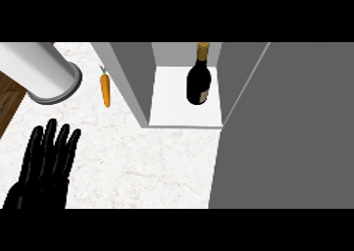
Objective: Pick up the wine, place it into the cabinet and close the cabinet
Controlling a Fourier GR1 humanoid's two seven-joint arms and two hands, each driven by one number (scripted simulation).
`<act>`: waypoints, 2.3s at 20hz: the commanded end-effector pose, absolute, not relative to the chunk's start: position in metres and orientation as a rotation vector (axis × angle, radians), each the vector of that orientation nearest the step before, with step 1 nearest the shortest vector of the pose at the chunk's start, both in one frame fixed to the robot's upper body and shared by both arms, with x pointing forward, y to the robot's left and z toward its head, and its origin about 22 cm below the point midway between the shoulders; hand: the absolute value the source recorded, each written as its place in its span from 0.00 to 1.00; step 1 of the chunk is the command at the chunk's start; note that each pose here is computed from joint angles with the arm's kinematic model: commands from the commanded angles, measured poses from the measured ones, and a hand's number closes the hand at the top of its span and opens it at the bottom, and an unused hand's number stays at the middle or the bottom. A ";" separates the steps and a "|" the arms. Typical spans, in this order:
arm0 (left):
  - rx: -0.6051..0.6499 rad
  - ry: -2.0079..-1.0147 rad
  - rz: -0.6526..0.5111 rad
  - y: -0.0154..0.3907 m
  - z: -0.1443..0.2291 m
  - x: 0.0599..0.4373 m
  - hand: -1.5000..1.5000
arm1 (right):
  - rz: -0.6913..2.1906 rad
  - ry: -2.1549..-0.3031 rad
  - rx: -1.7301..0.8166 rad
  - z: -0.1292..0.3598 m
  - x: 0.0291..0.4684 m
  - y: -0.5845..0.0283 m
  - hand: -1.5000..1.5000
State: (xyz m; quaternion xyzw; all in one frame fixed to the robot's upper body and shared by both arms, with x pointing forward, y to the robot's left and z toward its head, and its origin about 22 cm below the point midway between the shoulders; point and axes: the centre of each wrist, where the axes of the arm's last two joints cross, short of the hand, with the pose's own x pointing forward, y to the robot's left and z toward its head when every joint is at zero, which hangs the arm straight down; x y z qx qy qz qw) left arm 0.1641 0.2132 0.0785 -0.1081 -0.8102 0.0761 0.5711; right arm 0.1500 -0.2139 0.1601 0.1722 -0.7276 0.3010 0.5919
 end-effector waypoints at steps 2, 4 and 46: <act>-0.196 -1.929 0.232 0.248 0.087 0.146 0.00 | 0.720 -1.660 0.561 0.163 0.122 -0.200 1.00; -0.201 -1.929 0.244 0.249 0.080 0.119 0.00 | 0.709 -1.667 0.577 0.164 0.125 -0.180 1.00; -0.296 -1.889 0.142 0.344 0.131 0.111 0.00 | 0.704 -1.818 0.155 0.206 0.341 -0.029 1.00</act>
